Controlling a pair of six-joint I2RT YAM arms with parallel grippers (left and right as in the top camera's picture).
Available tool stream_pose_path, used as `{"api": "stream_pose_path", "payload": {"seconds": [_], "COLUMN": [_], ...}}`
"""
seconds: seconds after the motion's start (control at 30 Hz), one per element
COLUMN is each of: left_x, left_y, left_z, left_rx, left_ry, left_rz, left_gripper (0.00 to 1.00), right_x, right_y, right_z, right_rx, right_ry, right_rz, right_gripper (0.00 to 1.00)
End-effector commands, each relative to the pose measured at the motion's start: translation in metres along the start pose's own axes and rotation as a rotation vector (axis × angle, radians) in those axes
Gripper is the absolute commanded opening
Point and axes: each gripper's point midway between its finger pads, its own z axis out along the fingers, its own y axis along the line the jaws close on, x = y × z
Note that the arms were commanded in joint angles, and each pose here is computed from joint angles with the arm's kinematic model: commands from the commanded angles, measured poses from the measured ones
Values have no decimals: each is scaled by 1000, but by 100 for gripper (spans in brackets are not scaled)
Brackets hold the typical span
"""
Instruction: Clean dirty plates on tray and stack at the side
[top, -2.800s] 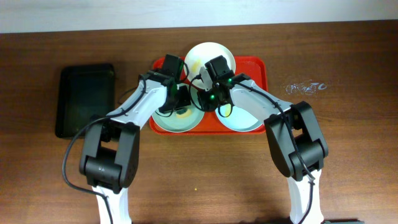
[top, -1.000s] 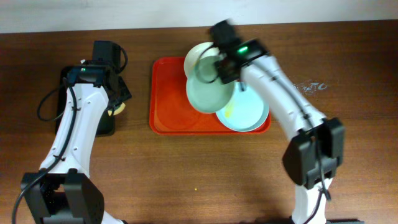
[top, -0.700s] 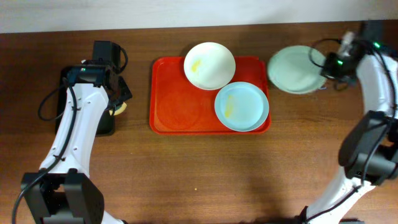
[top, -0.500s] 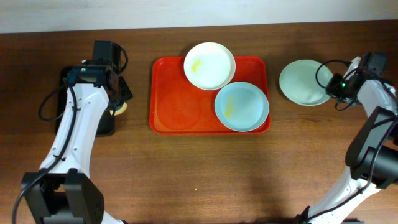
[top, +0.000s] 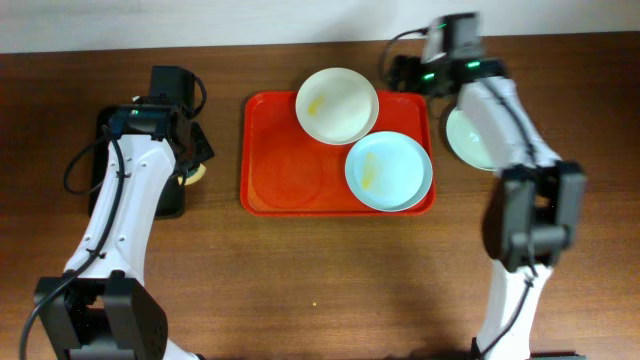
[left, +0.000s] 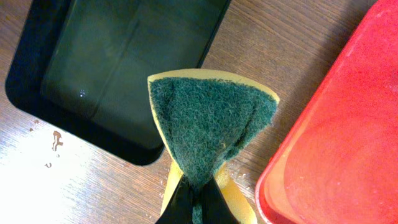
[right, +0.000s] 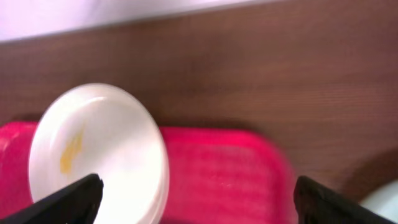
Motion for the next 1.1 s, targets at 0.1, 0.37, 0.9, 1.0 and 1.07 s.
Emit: {"api": "stream_pose_path", "payload": {"seconds": [0.1,0.37,0.9,1.0,1.07], "left_x": [0,0,0,3,7], "left_y": [1,1,-3,-6,-21], "left_z": [-4,-4,7,8,10], "left_rx": [3,3,-3,-1,73], "left_ry": [-11,-11,1,8,37], "left_rz": [-5,-5,-1,8,17], "left_gripper": [0,0,0,0,0], "right_x": [67,93,191,203,206], "right_y": [29,84,130,128,126], "right_z": [70,74,49,44,43], "right_rx": [74,25,-92,-75,-70], "right_ry": [120,161,505,554,563], "right_rz": [133,53,-238,-231,-230], "right_gripper": [61,4,38,37,21]}}
